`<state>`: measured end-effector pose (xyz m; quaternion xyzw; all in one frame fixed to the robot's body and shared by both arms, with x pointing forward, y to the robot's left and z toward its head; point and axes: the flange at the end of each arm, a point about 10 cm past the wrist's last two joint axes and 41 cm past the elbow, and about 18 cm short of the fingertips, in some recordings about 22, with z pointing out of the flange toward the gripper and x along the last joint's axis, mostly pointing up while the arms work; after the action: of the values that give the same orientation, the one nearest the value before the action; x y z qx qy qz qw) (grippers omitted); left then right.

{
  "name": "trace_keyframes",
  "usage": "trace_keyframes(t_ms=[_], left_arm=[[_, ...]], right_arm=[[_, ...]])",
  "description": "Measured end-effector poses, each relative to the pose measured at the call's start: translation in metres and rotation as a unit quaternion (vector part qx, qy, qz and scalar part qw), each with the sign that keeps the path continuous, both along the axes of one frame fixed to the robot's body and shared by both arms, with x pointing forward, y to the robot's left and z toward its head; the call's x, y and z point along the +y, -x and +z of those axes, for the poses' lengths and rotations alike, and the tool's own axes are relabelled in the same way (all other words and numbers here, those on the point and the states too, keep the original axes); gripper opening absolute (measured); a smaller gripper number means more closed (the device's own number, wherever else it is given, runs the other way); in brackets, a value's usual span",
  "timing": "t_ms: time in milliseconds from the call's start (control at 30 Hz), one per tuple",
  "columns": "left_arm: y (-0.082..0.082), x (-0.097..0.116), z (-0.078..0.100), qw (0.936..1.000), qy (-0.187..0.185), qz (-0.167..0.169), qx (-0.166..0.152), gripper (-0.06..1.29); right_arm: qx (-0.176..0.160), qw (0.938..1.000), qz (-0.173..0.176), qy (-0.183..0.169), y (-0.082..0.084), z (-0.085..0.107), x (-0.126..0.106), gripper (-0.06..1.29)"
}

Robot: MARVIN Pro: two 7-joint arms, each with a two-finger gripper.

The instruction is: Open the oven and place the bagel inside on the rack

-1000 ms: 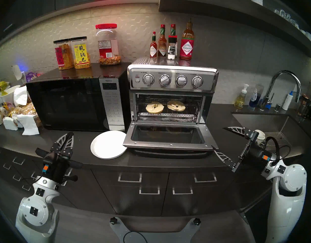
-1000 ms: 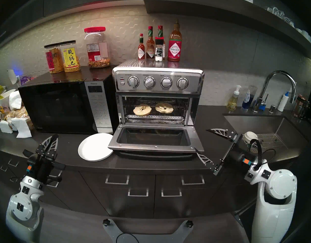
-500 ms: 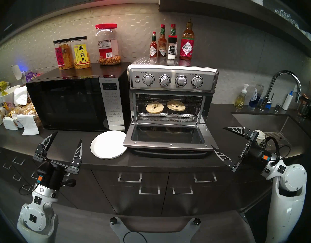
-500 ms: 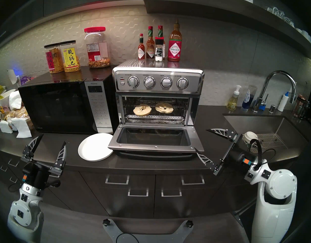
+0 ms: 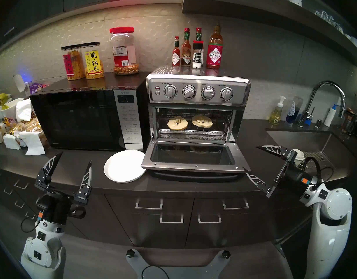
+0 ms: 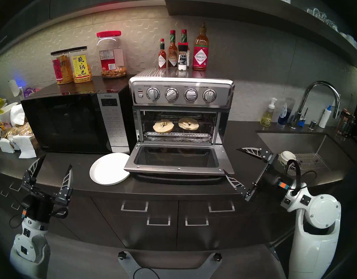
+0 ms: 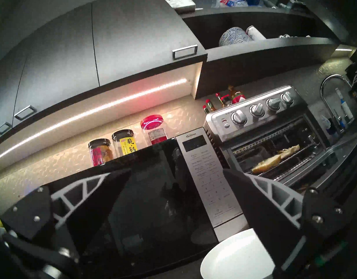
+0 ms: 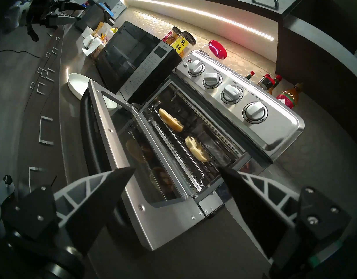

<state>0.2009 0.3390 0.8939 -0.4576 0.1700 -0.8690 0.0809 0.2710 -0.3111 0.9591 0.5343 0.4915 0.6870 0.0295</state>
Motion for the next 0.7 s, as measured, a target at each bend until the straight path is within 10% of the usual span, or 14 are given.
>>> trace_keyframes(t_ms=[700], left_arm=[[0.002,0.004,-0.004,0.9973,0.007,-0.053,-0.050,1.27]], right_arm=[[0.015,0.9999,-0.002,0.002,0.003,0.007,0.014,1.21]])
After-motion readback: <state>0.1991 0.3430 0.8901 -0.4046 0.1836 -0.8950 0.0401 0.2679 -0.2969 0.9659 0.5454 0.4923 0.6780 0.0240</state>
